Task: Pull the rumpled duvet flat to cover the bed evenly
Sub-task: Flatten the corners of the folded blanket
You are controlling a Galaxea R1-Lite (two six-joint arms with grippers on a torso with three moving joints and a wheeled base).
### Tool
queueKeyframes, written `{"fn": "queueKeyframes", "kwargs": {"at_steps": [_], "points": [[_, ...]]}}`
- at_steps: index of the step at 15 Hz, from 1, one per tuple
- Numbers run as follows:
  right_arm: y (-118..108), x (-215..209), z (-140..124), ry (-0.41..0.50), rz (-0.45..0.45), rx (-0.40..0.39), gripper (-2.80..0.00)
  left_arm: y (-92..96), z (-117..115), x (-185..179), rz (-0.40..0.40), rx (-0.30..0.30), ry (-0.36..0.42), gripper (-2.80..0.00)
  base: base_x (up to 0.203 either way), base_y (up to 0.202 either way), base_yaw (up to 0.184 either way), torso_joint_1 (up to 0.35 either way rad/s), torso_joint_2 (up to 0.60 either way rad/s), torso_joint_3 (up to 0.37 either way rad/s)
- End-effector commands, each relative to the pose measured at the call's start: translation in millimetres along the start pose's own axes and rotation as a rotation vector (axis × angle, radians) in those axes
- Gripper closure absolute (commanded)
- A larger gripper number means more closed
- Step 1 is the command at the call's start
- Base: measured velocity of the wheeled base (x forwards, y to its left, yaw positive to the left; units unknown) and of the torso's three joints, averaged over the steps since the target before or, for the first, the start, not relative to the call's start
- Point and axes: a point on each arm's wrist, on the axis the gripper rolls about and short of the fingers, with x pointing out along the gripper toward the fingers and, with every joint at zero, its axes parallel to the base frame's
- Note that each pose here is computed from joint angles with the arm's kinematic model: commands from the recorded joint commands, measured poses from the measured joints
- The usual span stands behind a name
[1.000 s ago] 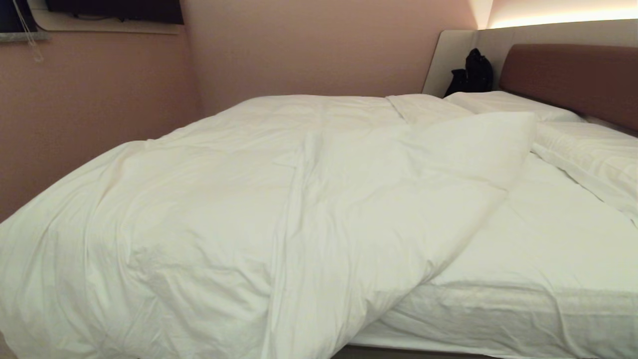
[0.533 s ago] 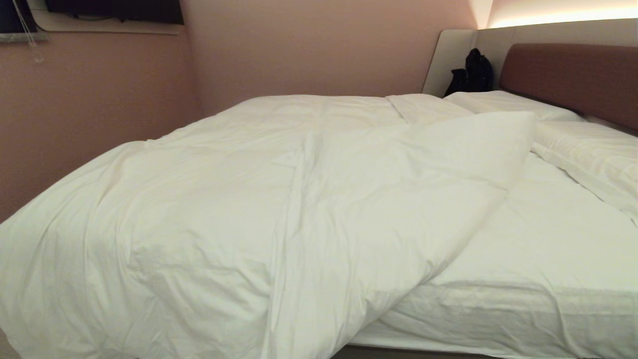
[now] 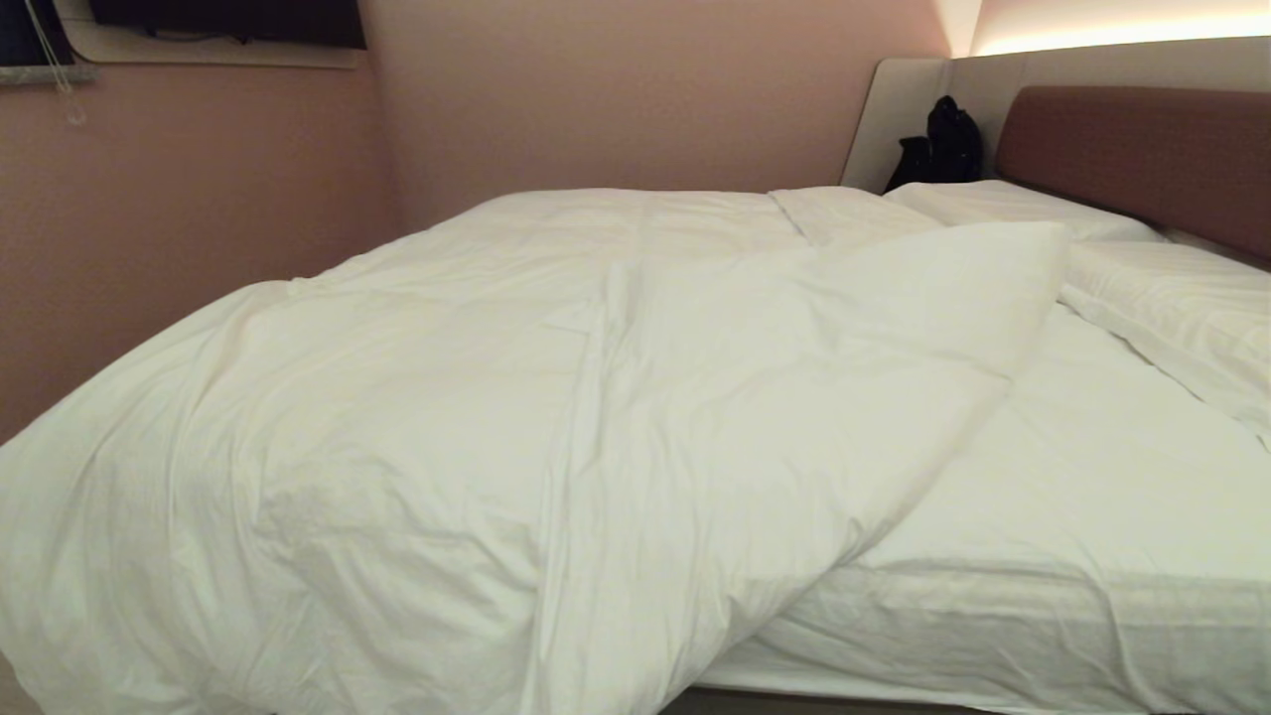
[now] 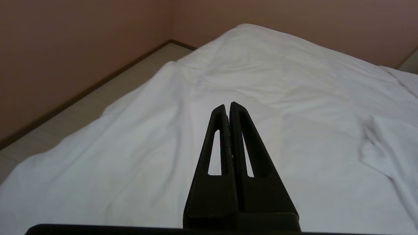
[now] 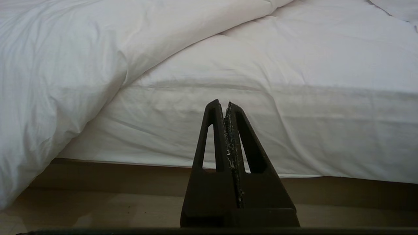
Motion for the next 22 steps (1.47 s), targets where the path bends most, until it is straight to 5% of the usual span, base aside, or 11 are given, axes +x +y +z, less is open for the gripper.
{"fn": "queueKeyframes", "kwargs": {"at_steps": [1,6,12,17,22], "points": [[0,0,0,0.001,0.000,0.000,0.00,33.9,-32,36,0.020,-0.034,0.039,0.00,0.000,0.000,0.000,0.000,0.00,0.000],[0,0,0,0.001,0.000,0.000,0.00,78.3,-82,72,0.090,-0.075,0.085,0.00,0.000,0.000,0.000,0.000,0.00,0.000],[0,0,0,0.001,0.000,0.000,0.00,105.4,-132,89,0.136,-0.119,0.147,0.00,0.000,0.000,0.000,0.000,0.00,0.000],[0,0,0,0.001,0.000,0.000,0.00,101.2,-133,84,0.139,-0.124,0.157,0.00,0.000,0.000,0.000,0.000,0.00,0.000],[0,0,0,0.001,0.000,0.000,0.00,52.1,-90,49,0.107,-0.088,0.117,0.00,0.000,0.000,0.000,0.000,0.00,0.000]]}}
